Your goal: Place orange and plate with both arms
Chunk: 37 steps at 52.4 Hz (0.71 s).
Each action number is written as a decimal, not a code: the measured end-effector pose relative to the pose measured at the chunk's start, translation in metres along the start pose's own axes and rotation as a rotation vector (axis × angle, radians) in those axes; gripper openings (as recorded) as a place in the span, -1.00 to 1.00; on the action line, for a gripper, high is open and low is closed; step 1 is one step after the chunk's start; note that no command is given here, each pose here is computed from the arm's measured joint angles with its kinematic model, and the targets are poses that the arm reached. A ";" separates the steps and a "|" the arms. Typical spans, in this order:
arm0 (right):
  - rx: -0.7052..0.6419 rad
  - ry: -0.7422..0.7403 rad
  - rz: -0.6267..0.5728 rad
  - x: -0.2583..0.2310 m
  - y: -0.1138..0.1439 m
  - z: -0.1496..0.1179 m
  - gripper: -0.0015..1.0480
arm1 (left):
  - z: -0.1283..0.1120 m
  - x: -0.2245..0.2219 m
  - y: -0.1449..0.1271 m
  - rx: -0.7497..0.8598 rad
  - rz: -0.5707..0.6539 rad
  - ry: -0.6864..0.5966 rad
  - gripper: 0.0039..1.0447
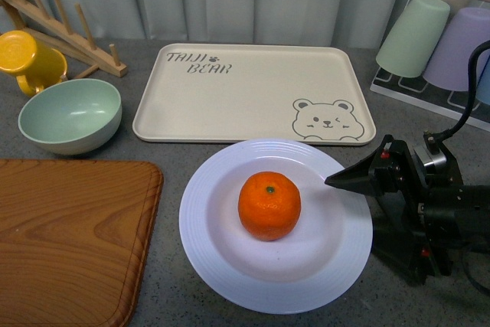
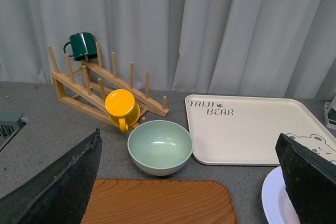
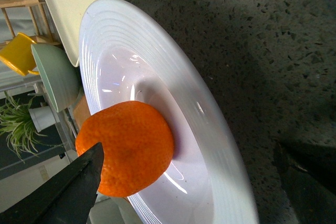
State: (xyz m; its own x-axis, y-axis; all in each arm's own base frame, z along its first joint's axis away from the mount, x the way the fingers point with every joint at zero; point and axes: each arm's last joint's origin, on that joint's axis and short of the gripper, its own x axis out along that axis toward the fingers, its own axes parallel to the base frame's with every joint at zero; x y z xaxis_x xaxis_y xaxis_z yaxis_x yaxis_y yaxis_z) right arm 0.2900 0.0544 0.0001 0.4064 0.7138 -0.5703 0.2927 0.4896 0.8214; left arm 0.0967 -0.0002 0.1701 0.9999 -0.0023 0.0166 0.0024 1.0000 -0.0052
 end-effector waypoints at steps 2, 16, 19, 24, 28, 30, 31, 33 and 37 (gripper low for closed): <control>0.002 0.002 0.000 0.001 0.000 0.000 0.83 | 0.000 0.000 0.000 0.000 0.000 0.000 0.88; 0.028 0.011 -0.037 0.006 -0.005 -0.002 0.25 | 0.000 0.000 0.000 0.000 0.000 0.000 0.88; 0.030 0.011 -0.043 0.006 -0.006 -0.002 0.09 | 0.000 0.000 0.000 0.000 0.000 0.000 0.88; 0.040 0.018 -0.066 0.007 -0.009 -0.003 -0.23 | 0.000 0.000 0.000 0.000 0.000 0.000 0.88; 0.045 0.024 -0.071 0.008 -0.011 -0.004 -0.44 | 0.000 0.000 0.000 0.000 0.000 0.000 0.88; 0.040 0.032 -0.068 0.008 -0.012 -0.005 -0.60 | 0.000 0.000 0.000 0.000 0.000 0.000 0.88; 0.035 0.037 -0.064 0.008 -0.011 -0.005 -0.65 | 0.000 0.000 0.000 0.000 0.000 0.000 0.88; 0.032 0.046 -0.056 0.008 -0.011 -0.005 -0.76 | 0.000 0.000 0.000 0.000 0.000 0.000 0.88; 0.018 0.053 -0.032 0.007 -0.008 -0.004 -0.88 | 0.000 0.000 0.000 0.000 0.000 0.000 0.88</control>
State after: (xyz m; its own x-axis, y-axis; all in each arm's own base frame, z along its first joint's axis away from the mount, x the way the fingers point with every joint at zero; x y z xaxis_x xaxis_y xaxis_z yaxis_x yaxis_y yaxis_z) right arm 0.2870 0.0576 -0.0108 0.3500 0.7238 -0.5947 0.3202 0.5041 0.8021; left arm 0.0967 -0.0002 0.1701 0.9999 -0.0023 0.0166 0.0024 1.0000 -0.0052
